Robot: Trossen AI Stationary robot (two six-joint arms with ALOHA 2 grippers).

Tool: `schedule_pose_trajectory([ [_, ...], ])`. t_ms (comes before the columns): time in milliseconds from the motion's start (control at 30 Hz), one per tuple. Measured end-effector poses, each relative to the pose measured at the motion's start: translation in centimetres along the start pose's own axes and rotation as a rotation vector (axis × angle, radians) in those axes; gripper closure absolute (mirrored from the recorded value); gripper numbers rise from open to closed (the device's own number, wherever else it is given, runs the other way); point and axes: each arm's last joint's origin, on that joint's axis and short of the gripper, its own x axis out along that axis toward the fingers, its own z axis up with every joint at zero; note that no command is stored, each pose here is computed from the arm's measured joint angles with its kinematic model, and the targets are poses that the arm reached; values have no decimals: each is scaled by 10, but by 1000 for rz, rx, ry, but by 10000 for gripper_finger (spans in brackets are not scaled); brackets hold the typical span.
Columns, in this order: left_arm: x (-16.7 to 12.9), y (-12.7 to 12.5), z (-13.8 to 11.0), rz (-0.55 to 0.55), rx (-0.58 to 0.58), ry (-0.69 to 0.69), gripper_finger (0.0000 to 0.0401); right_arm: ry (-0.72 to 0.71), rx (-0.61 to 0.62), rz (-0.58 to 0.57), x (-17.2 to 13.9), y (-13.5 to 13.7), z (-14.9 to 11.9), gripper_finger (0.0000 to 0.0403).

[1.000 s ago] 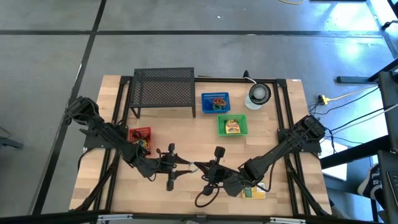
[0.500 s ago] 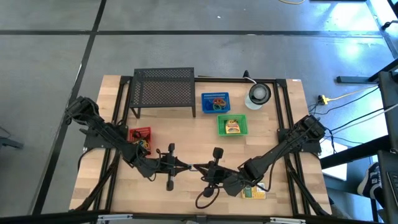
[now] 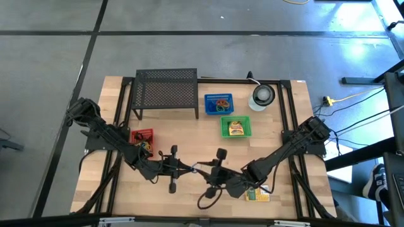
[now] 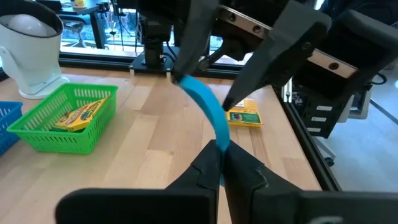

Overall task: Pick & Place Office Desk Supplies
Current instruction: Put the blue rubber band into the orange basket

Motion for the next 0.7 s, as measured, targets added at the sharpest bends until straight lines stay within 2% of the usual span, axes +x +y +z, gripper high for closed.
schedule_pose_trajectory([
  [233,0,0,0,0,0,0,390,-10,-10,20,-12,10,0,201],
  [467,-1,-1,0,0,-6,-1,394,5,-45,98,-36,28,-7,167],
  [567,-1,-1,0,1,-6,-1,394,47,8,183,-46,35,-12,161],
  [700,-1,-1,0,2,-7,-1,392,159,123,360,-57,44,-21,160],
])
